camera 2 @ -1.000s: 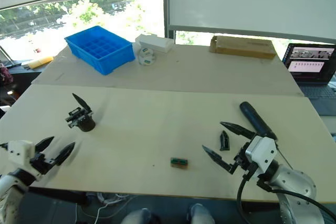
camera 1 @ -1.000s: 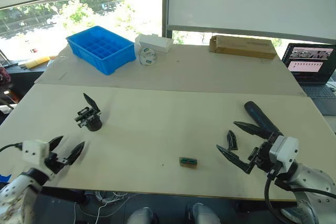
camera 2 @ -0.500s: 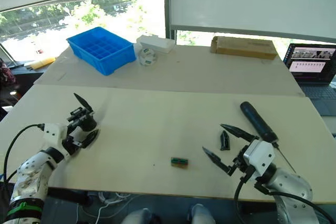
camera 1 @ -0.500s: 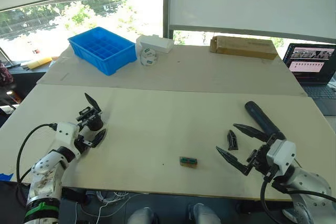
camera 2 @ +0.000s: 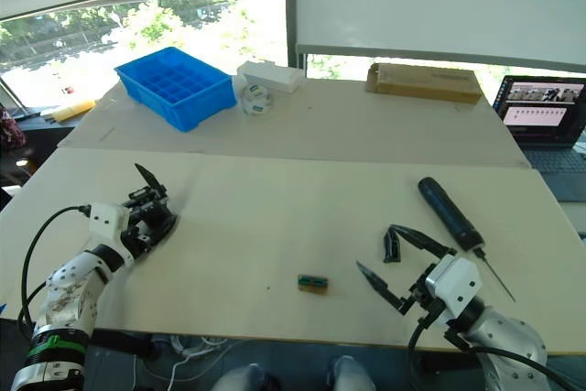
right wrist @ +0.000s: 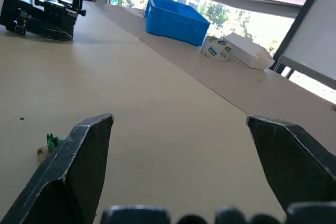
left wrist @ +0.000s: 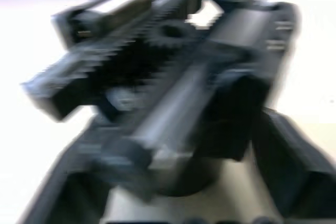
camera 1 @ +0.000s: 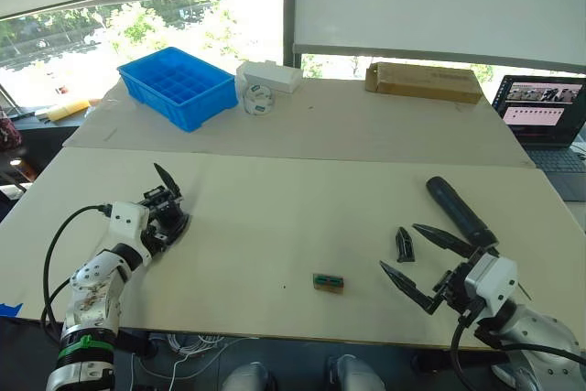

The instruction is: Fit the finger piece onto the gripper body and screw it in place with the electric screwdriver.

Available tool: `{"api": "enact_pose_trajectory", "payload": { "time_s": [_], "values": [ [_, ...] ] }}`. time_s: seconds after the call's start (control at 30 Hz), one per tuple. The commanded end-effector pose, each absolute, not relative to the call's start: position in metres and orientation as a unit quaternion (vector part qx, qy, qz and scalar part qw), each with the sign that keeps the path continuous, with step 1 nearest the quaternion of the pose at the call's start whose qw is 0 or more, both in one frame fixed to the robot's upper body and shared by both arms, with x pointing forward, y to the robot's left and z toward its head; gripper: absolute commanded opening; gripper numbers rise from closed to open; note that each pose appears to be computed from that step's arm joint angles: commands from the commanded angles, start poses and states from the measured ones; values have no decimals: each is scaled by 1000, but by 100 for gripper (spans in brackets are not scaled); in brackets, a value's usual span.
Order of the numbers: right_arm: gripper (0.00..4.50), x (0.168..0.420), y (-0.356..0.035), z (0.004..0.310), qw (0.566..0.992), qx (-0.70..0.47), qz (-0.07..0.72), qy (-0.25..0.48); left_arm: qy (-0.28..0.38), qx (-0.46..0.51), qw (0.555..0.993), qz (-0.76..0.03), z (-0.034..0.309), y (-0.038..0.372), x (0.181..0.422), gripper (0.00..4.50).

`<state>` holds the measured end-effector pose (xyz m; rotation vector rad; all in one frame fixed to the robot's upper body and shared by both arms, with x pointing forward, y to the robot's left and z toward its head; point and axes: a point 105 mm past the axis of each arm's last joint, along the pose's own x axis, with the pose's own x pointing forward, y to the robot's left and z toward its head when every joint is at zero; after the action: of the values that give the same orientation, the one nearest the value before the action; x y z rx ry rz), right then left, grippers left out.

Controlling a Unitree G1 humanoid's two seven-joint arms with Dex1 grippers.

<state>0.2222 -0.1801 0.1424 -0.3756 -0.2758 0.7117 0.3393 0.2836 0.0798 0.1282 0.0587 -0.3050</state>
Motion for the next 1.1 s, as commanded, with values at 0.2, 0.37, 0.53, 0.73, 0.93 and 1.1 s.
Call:
{"api": "enact_pose_trajectory", "payload": {
  "time_s": [0.2,0.37,0.53,0.73,0.93,1.1],
  "values": [
    [450,216,-188,157,905,-209,338,-152,-59,53,950,-303,118,206,331,236],
    [450,214,-187,157,897,-215,360,-139,-94,66,897,-426,137,125,316,236],
    [450,212,-187,163,896,-214,364,-136,-77,114,868,-477,124,87,314,236],
    [450,205,-181,164,895,-210,375,-121,-74,129,850,-505,108,62,316,236],
    [450,199,-175,165,897,-204,376,-111,-55,127,850,-509,93,57,321,236],
    [450,199,-175,167,901,-204,367,-111,-37,122,850,-511,83,59,318,236]
  ]
}}
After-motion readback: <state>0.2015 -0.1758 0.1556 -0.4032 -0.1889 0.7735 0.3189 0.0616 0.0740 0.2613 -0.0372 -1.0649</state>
